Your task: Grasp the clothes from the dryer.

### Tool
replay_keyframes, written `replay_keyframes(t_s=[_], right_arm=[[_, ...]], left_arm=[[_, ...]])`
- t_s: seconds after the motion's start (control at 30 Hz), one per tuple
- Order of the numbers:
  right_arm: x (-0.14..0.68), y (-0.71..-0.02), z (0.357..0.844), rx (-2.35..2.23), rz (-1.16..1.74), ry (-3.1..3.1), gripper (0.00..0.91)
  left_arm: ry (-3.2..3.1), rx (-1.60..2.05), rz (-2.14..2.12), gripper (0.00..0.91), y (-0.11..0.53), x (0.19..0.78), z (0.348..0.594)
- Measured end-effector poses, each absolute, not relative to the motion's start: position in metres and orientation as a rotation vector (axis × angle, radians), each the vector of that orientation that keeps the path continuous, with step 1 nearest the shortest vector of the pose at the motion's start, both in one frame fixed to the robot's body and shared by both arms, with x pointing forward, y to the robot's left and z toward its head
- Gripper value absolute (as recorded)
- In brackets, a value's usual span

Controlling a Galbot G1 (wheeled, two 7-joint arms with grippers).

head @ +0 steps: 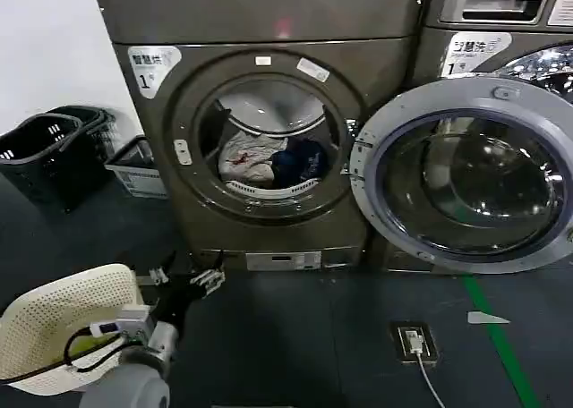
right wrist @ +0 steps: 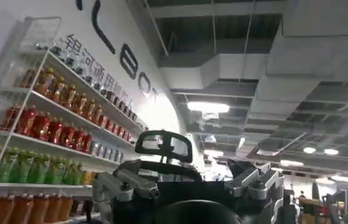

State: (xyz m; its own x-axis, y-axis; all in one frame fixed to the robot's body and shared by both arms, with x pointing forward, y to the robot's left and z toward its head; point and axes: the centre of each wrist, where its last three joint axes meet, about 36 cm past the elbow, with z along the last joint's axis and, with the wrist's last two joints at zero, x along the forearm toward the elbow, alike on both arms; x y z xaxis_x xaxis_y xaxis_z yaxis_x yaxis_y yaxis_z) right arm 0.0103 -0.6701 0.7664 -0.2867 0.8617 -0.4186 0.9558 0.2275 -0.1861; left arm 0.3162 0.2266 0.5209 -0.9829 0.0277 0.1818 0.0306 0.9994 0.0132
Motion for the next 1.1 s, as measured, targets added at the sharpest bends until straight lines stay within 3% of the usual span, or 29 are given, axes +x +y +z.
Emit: replay_keyframes(t_s=[1.1], right_arm=[[0.013,-0.6697,0.7665,1.666,-0.596,2.245,0.907]], left_arm=[[-2.981,-0.056,-0.018,0.907,0.2243,0.3197,0.5235]])
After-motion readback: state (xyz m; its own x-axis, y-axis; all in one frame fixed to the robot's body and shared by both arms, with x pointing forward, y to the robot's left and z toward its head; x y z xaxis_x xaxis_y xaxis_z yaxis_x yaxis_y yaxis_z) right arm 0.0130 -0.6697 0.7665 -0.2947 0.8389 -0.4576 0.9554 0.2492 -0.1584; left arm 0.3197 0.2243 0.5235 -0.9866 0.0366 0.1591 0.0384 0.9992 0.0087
